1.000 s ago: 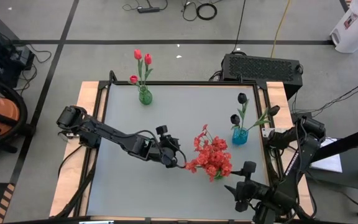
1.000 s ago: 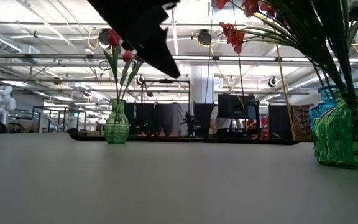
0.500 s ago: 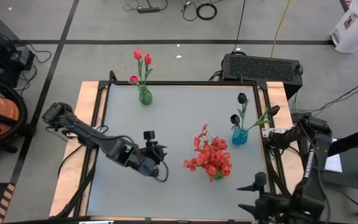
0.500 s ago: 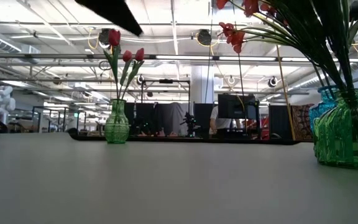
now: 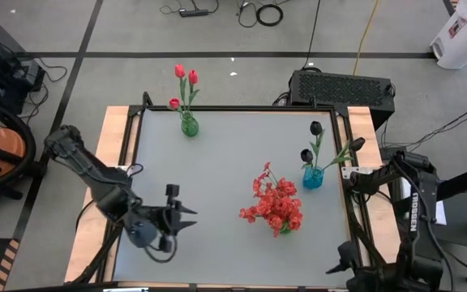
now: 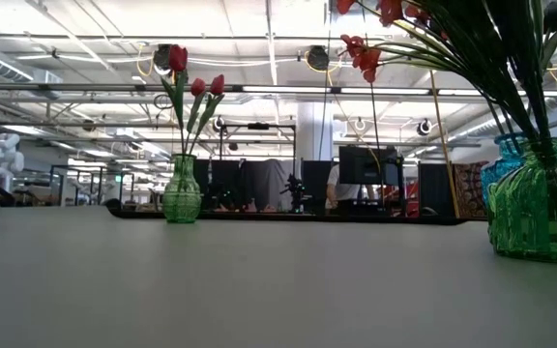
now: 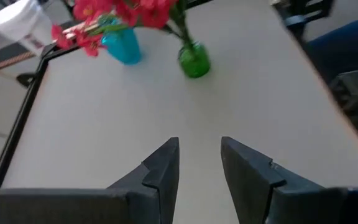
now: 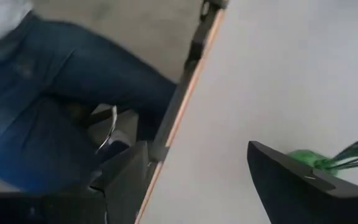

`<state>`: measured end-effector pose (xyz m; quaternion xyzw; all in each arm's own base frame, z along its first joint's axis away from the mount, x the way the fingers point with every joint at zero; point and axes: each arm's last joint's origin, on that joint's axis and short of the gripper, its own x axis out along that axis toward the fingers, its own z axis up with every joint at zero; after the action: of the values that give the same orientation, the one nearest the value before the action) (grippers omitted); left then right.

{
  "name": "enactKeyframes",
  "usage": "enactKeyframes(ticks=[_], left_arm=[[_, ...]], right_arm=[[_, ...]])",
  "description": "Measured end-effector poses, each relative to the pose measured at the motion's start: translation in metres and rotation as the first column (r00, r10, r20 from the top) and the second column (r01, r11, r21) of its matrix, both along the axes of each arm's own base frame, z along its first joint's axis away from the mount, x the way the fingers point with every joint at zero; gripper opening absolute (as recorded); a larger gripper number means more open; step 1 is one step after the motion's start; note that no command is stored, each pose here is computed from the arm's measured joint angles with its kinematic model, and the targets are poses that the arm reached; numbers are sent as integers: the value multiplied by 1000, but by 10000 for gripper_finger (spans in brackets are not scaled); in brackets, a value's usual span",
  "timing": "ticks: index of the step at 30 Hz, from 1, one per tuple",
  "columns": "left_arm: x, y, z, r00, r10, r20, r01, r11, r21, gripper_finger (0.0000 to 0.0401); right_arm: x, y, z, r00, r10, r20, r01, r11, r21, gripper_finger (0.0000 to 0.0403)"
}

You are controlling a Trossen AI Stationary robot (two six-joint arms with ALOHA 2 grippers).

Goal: Sort flowers into vase by color
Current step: Return to Home Position

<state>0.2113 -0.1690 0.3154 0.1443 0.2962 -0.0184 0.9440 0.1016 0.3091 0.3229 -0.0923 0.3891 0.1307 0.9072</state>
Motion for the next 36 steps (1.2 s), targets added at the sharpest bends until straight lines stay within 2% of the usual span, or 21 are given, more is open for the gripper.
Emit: enactKeyframes(ticks=[4, 9, 11, 13, 14, 16, 18, 20, 21, 22, 23, 24, 28, 36], left_arm=[[-14, -4, 10, 999, -30, 28, 31, 998, -51, 128], [-20, -7, 13, 999, -4, 33, 9, 986, -166, 128], [-21, -9, 12, 1000, 4, 16, -1, 975, -221, 128], [-21, -10, 11, 1000, -3, 5, 5, 972, -234, 128], [-21, -10, 11, 1000, -6, 1, 6, 971, -238, 128], [-21, -10, 12, 1000, 5, 3, -4, 962, -273, 128], [-20, -11, 13, 1000, 19, 9, -16, 954, -298, 128], [-20, -11, 13, 1000, 12, 12, -8, 957, -289, 128], [-20, -11, 13, 1000, 2, 15, 3, 962, -274, 128], [-20, -11, 13, 1000, -11, 18, 15, 967, -255, 128], [-20, -11, 13, 999, -24, 21, 28, 972, -233, 128], [-20, -11, 13, 999, -34, 24, 38, 976, -213, 128], [-20, -11, 13, 998, -55, 32, 59, 984, -166, 128], [-18, -7, 12, 999, -18, 39, 23, 991, -130, 128]], right_arm=[[-5, 4, 0, 996, 61, -62, -59, 998, 36, 267], [-7, 17, 5, 987, 125, -101, -104, 975, 196, 267], [-7, 22, 7, 967, 240, -91, -218, 955, 201, 267], [-8, 28, 10, 906, 419, -65, -400, 895, 196, 267], [-9, 33, 13, 858, 512, -37, -494, 843, 214, 267], [-10, 42, 21, 721, 692, 33, -672, 687, 277, 267], [-15, 48, 28, 524, 844, 113, -823, 468, 322, 267], [-20, 50, 33, 329, 927, 181, -903, 252, 349, 267], [-22, 51, 34, 249, 946, 208, -920, 164, 356, 267], [-23, 51, 34, 194, 955, 224, -926, 104, 362, 267], [-24, 50, 33, 167, 961, 222, -925, 75, 372, 267], [-25, 50, 30, 163, 964, 211, -922, 73, 380, 267], [-19, 48, 16, 235, 962, 142, -895, 156, 419, 267], [9, 36, -15, 333, 936, 117, -862, 251, 441, 267]])
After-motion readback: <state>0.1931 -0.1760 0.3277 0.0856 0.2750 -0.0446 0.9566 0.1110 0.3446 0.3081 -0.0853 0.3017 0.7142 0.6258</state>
